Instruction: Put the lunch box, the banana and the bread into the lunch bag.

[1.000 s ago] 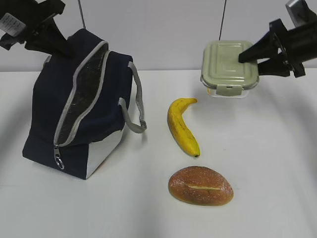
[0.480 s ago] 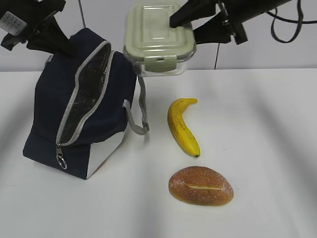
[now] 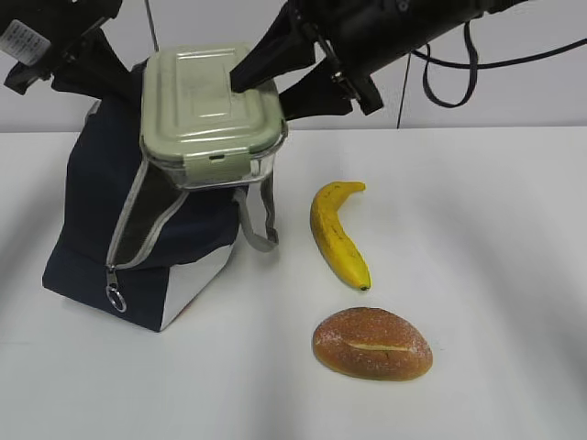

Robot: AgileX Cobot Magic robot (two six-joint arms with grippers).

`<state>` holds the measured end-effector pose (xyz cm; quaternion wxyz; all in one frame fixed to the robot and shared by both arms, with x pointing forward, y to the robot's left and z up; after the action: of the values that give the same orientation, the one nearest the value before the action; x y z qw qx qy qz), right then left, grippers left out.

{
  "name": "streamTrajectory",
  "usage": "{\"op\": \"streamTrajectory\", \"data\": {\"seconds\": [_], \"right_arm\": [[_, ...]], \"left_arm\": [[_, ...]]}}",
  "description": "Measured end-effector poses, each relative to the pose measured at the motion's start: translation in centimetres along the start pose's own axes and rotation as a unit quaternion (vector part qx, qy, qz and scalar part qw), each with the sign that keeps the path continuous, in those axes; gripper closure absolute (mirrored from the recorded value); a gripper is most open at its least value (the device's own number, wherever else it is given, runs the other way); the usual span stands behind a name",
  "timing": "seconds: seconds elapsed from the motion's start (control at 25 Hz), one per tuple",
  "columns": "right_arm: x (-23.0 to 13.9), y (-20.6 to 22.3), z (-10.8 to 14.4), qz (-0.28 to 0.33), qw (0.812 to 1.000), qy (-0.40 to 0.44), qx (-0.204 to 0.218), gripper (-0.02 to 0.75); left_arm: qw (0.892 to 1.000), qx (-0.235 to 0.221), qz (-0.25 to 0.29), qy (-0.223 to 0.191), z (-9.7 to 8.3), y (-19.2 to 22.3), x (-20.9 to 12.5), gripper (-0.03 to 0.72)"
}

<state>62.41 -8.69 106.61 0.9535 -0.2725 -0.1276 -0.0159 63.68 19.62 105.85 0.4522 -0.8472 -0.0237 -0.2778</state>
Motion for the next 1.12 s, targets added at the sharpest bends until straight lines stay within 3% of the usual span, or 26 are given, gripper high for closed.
{"op": "streamTrajectory", "data": {"seconds": [0.2,0.44,0.88,1.12], "right_arm": [[1.5,1.8,-1.9,-0.027,0.999,0.015,-0.027,0.356],[2.0,1.9,-4.1,-0.042,0.994,0.036,-0.097,0.356],[1.9,7.1,-2.3,-0.067,0.987,0.005,-0.149,0.356],[2.3,11.6,-2.5,-0.064,0.987,0.014,-0.146,0.356]], "left_arm": [[1.0,-0.002,0.002,0.0,0.0,0.0,-0.1,0.691],[1.0,-0.007,0.003,-0.002,-0.2,0.0,-0.1,0.691],[1.0,-0.01,0.01,-0.002,-0.3,0.0,-0.3,0.691],[1.0,-0.008,0.011,-0.001,-0.2,0.0,-0.3,0.691]]}}
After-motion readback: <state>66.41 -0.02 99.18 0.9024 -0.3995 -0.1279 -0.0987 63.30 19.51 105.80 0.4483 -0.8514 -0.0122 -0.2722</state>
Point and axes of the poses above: a point on each arm's last joint axis where the gripper is mounted, y pointing out along that axis toward the gripper, z along the wrist's bending axis when the last joint is at zero, x = y × z, the point moved 5 cm from there along y, pointing out along that axis toward the gripper, and after that the axes turned 10 degrees about y, right-handed, at the moved point
